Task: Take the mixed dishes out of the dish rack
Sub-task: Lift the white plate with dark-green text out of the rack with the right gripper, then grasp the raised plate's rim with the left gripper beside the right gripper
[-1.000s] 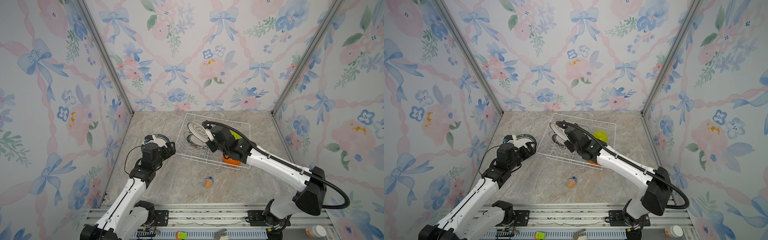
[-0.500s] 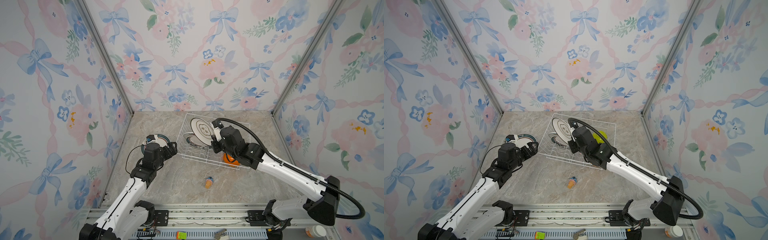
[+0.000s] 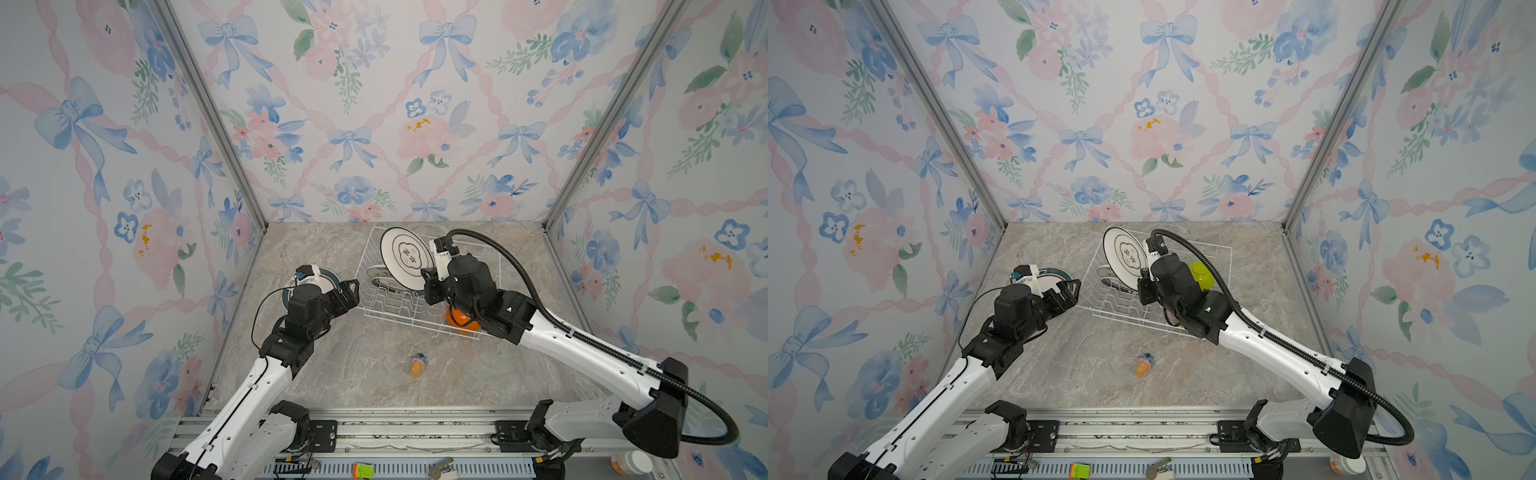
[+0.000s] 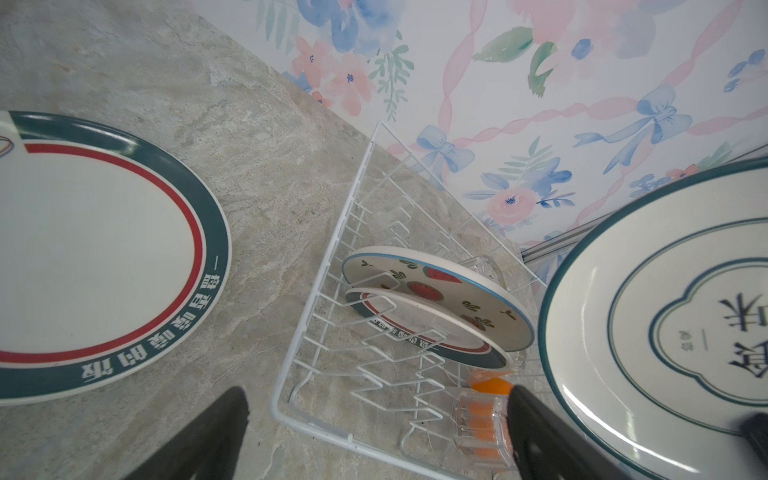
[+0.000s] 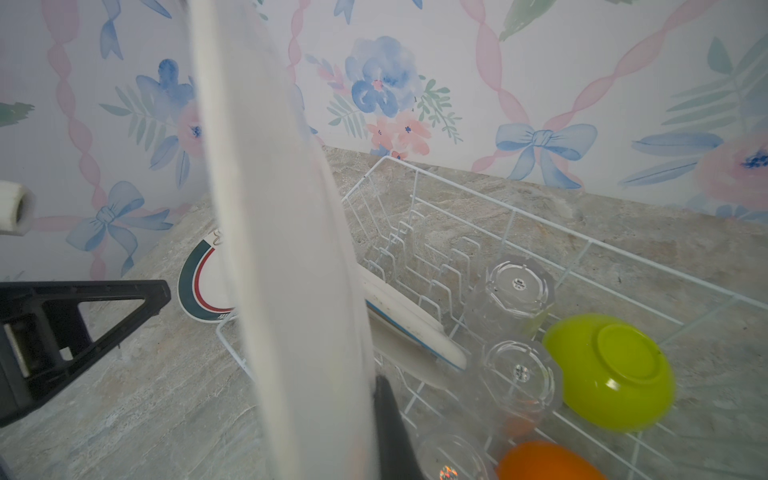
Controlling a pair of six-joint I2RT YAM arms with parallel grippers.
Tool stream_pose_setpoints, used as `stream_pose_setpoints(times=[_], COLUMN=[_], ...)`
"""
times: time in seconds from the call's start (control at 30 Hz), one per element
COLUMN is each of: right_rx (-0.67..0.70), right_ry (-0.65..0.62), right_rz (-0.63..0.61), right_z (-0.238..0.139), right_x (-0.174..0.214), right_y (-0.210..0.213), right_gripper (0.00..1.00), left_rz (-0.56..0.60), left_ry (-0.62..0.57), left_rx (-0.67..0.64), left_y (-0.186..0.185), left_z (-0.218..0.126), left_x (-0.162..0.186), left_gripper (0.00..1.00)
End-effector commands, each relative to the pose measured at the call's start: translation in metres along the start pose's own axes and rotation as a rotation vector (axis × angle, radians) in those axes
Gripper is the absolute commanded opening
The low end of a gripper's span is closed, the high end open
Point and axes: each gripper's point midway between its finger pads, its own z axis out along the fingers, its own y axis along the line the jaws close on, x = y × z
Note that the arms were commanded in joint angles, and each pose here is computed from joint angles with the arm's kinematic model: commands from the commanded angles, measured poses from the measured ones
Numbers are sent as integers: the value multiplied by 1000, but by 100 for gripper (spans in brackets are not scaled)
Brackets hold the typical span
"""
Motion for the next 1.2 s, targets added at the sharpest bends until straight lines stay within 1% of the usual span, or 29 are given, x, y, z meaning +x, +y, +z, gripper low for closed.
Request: stream_pose_setpoints(times=[0.0,0.07,0.2,0.23,0.27,0.37,0.43,0.5,0.57,0.67,0.87,1.03,1.17], right_rx=[-37,-52,-100,-112,-126,-169,-205,-254,-300,-340,-392,-453,-487], right_ry=[-112,-118,-126,-132,-136,-151,-163,-174,-197,-223,-227,-226,-211], right_rz=[89,112,165,178,200,291,367,468,532,557,564,599,621], right_z=[-15,-16,-21,-22,-23,-22,-20,-15,-12,-8,5,13,17], right_x=[-36,-39,-44,-46,-48,-56,-64,-72,-80,-89,-96,-99,-100], right_y=[2,1,2,2,2,-4,-10,-15,-18,-16,-6,1,9], right_gripper=[0,0,0,0,0,0,0,0,0,0,0,0,0], left_rz=[18,19,19,22,26,31,24,14,7,18,65,90,86], left_ry=[-58,-61,-52,-40,-60,-76,-98,-129,-154,-164,-148,-166,-180], left_rx=[52,60,131,135,164,183,204,225,243,278,355,373,429], left_y=[-20,-25,-47,-48,-63,-77,-85,-91,-97,-110,-141,-149,-159], left_z=[-7,-7,-4,-1,-5,-5,-5,-5,-2,4,14,19,20], left_x=[-21,-25,-31,-27,-38,-44,-48,-54,-60,-68,-78,-84,-86], left_gripper=[98,98,98,98,98,98,98,98,98,98,98,98,98])
